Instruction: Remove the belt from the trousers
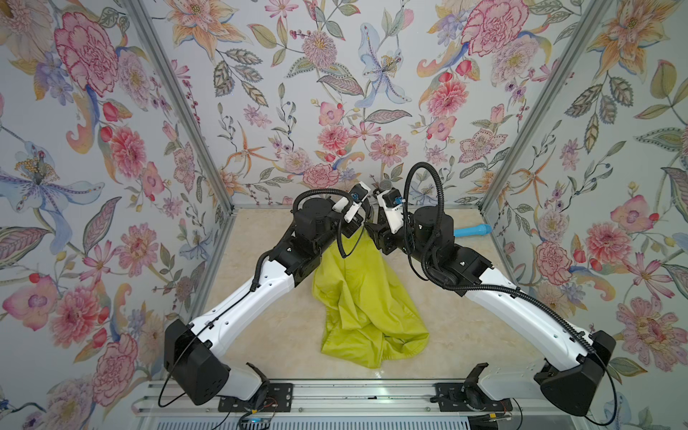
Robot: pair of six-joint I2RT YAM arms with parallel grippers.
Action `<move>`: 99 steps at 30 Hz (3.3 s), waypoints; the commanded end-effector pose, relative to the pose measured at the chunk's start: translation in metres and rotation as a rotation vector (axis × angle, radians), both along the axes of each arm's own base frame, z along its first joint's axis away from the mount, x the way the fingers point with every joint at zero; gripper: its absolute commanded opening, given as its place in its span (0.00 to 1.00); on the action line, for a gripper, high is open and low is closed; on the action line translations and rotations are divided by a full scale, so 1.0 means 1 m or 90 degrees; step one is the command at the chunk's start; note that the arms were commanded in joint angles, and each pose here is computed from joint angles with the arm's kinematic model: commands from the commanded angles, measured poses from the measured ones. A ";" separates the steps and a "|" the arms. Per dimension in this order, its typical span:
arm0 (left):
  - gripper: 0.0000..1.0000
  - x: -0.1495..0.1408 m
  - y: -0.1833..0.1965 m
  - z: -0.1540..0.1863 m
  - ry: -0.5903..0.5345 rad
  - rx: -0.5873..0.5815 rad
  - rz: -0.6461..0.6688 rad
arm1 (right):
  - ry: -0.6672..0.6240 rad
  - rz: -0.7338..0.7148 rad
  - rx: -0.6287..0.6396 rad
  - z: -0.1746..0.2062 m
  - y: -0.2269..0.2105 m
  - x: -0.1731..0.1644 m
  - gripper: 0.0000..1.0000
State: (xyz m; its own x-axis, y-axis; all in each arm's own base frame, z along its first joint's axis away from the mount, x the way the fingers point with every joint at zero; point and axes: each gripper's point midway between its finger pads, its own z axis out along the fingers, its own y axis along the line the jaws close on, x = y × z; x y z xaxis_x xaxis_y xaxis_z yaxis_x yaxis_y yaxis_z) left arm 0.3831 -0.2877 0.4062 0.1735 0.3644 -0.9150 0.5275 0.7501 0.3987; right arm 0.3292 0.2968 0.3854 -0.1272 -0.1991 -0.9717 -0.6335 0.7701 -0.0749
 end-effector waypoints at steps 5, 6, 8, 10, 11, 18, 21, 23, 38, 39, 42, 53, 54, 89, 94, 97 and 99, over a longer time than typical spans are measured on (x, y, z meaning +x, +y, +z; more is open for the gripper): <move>0.00 -0.007 0.001 0.045 -0.047 -0.063 0.001 | -0.020 -0.009 -0.023 0.011 0.007 0.013 0.51; 0.00 -0.008 0.001 0.045 -0.046 -0.062 -0.001 | -0.017 -0.010 -0.026 0.010 0.008 0.015 0.49; 0.00 -0.008 0.000 0.045 -0.046 -0.063 -0.004 | -0.013 -0.014 -0.024 0.010 0.008 0.018 0.43; 0.00 -0.008 0.000 0.045 -0.045 -0.062 -0.007 | -0.008 -0.017 -0.021 0.010 0.008 0.021 0.35; 0.00 -0.009 -0.001 0.044 -0.045 -0.062 -0.008 | -0.007 -0.017 -0.019 0.011 0.008 0.021 0.32; 0.00 -0.009 -0.003 0.043 -0.045 -0.061 -0.015 | 0.019 -0.017 -0.025 -0.001 0.008 0.026 0.36; 0.00 -0.008 -0.003 0.042 -0.043 -0.060 -0.016 | 0.023 -0.016 -0.025 -0.002 0.009 0.028 0.37; 0.00 -0.008 -0.004 0.041 -0.042 -0.059 -0.017 | 0.023 -0.014 -0.024 -0.002 0.009 0.028 0.34; 0.00 -0.007 -0.005 0.039 -0.040 -0.058 -0.018 | 0.037 -0.005 -0.016 -0.004 0.008 0.029 0.27; 0.00 -0.007 -0.005 0.039 -0.039 -0.057 -0.017 | 0.038 -0.003 -0.014 -0.004 0.009 0.028 0.28; 0.00 -0.006 -0.005 0.036 -0.036 -0.054 -0.016 | 0.040 0.002 -0.006 -0.001 0.008 0.025 0.34; 0.00 -0.005 -0.007 0.032 -0.028 -0.050 -0.017 | 0.050 0.010 0.004 -0.002 0.009 0.024 0.37; 0.00 -0.004 -0.007 0.031 -0.026 -0.048 -0.016 | 0.051 0.012 0.007 -0.001 0.009 0.024 0.39; 0.00 -0.001 -0.010 0.020 -0.009 -0.038 -0.016 | 0.129 0.051 0.040 -0.023 0.013 0.024 0.17; 0.00 -0.002 -0.010 0.022 -0.009 -0.041 -0.019 | 0.147 0.045 0.035 -0.036 0.014 0.027 0.14; 0.00 -0.004 -0.009 0.025 -0.011 -0.043 -0.021 | 0.154 0.045 0.033 -0.041 0.015 0.030 0.13; 0.00 -0.005 -0.009 0.027 -0.014 -0.046 -0.023 | 0.160 0.044 0.031 -0.045 0.016 0.032 0.13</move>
